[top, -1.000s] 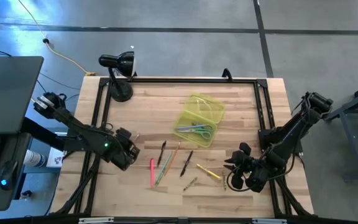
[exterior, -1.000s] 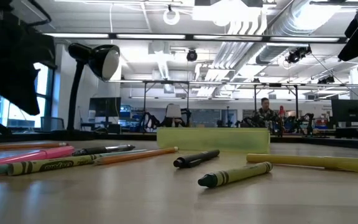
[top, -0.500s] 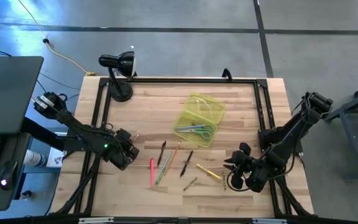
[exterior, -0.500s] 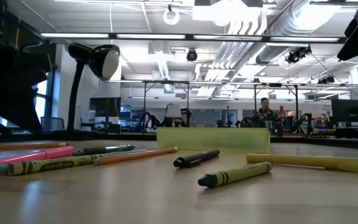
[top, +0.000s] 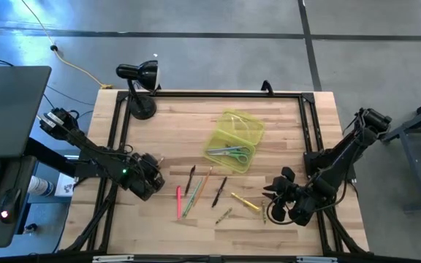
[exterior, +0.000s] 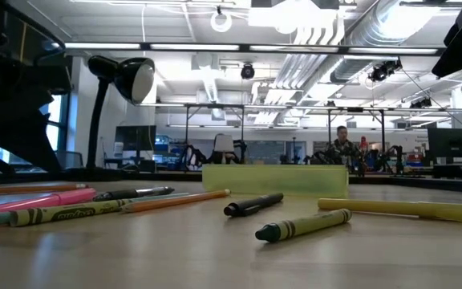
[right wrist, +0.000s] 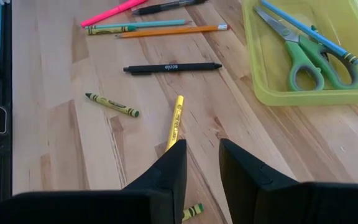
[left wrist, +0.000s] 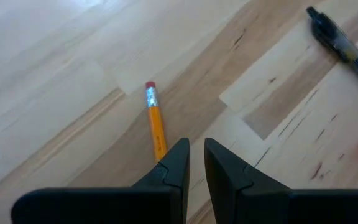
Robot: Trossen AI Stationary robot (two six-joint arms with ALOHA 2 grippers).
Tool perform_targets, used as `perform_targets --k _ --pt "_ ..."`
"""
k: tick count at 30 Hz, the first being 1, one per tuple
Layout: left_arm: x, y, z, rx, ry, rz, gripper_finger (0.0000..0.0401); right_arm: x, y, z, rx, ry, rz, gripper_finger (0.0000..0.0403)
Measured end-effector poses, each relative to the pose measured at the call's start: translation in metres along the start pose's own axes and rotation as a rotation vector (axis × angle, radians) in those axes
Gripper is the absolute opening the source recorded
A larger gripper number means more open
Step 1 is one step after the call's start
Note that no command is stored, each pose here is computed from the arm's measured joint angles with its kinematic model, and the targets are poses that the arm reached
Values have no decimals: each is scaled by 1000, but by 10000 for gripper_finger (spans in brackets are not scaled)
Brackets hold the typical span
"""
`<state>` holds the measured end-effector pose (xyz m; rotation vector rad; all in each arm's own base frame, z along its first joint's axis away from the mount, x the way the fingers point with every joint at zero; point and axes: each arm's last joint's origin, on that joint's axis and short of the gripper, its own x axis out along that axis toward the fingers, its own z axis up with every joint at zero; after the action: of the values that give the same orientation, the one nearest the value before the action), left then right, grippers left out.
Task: Pick & place school supplies into a supply box
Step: Put the left orange pencil into the yellow supply box
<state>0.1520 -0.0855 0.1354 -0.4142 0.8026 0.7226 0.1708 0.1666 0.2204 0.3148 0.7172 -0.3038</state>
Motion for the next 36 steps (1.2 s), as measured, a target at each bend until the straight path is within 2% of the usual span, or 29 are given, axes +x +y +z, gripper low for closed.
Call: perform_targets --k 7,11,16,23,27,36 --pt "0 0 0 64 2 0 79 0 1 0 8 -4 8 73" --pt "0 1 1 77 -44 20 79 0 1 0 8 -4 8 73" --pt "0 2 3 59 -92 30 79 0 1 0 8 -4 8 73" --pt "6 9 -5 36 -43 35 79 0 1 0 7 -4 7 73" --pt "9 14 -8 21 -67 51 79 0 1 0 7 -4 7 73" --pt "10 11 -9 1 -45 16 79 0 1 0 7 -4 7 73"
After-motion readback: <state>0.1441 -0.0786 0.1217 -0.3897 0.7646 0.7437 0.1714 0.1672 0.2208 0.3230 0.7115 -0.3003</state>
